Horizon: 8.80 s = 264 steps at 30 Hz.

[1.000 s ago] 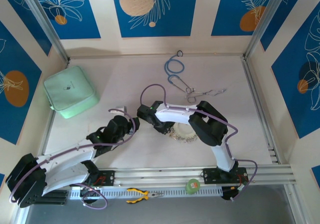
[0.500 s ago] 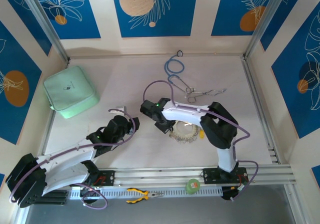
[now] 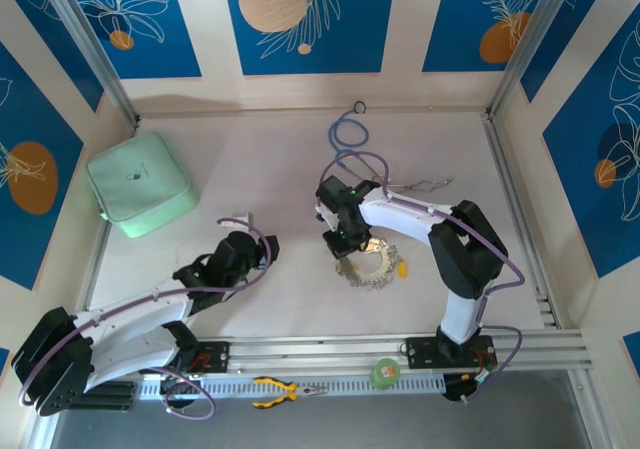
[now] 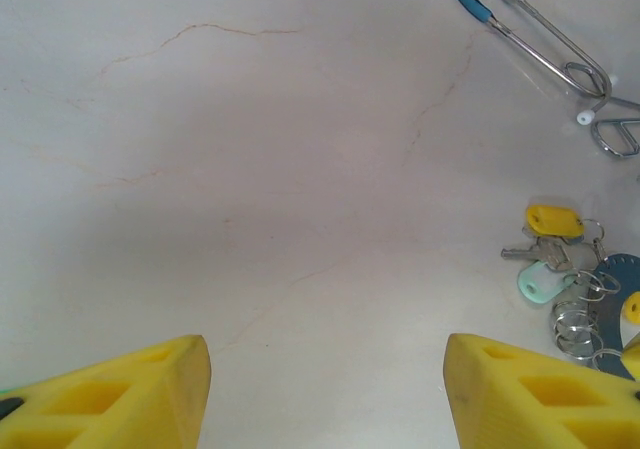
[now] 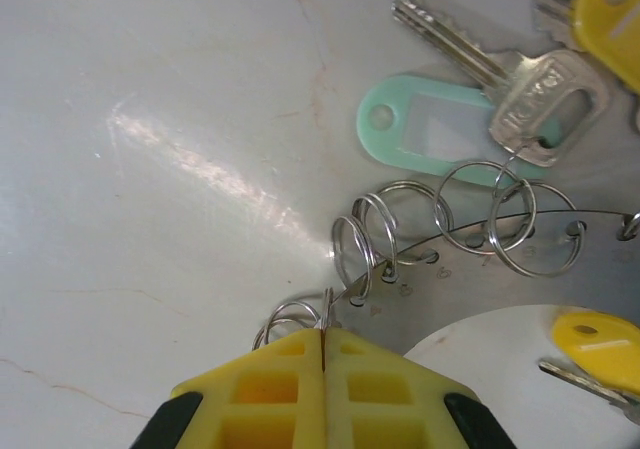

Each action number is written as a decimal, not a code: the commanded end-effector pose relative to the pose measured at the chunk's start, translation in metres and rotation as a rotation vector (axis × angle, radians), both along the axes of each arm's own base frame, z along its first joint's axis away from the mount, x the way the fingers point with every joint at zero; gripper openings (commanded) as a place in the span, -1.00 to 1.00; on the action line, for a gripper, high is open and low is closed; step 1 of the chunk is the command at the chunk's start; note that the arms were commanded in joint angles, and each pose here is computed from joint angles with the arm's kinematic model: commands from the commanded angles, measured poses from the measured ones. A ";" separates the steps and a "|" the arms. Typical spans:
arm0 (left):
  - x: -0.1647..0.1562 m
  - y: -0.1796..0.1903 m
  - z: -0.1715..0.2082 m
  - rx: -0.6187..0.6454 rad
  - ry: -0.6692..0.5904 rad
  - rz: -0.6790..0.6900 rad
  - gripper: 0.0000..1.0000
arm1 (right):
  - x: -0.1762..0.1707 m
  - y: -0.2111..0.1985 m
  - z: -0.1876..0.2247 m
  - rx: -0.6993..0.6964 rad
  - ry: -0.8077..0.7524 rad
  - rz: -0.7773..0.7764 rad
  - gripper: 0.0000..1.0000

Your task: Put the keys on the keyring

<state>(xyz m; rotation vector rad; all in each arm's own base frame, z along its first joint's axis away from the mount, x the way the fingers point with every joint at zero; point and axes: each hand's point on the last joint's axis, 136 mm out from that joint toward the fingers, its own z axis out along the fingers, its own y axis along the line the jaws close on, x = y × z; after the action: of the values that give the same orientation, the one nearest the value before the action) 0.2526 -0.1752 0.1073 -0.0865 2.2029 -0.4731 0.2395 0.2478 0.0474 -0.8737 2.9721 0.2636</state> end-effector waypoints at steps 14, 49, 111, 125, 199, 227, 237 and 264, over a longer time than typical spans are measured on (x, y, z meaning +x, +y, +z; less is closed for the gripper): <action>0.006 0.000 0.007 0.018 -0.024 0.003 0.26 | -0.002 0.002 -0.022 0.007 0.063 0.010 -0.92; 0.005 0.003 0.006 0.023 -0.022 0.014 0.26 | -0.009 0.018 -0.018 0.061 0.085 0.051 -0.84; -0.011 -0.101 0.153 0.467 -0.816 -0.864 0.07 | 0.018 0.033 0.190 0.780 -0.890 0.641 -1.00; -0.038 -0.120 0.124 0.442 -0.844 -1.090 -0.43 | -0.013 0.040 0.178 0.793 -0.858 0.827 -1.00; -0.014 -0.072 0.098 -0.029 0.175 -0.346 -1.00 | -0.091 0.049 0.224 0.960 -0.760 0.764 -0.33; -0.045 -0.097 0.088 -0.485 0.865 0.152 -1.00 | -0.116 0.045 0.161 0.671 -1.141 0.846 -0.52; -0.055 -0.095 0.091 -0.527 0.925 0.183 -1.00 | -0.101 0.048 0.150 0.603 -1.192 0.842 -0.54; -0.065 -0.101 0.094 -0.594 1.008 0.202 -1.00 | -0.044 0.076 0.129 0.562 -1.222 0.679 -0.48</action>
<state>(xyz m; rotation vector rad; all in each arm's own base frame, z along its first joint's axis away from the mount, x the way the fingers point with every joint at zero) 0.1895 -0.2757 0.1842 -0.8915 2.9063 -1.0462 0.1882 0.3195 0.1611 -1.3248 1.3781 0.3588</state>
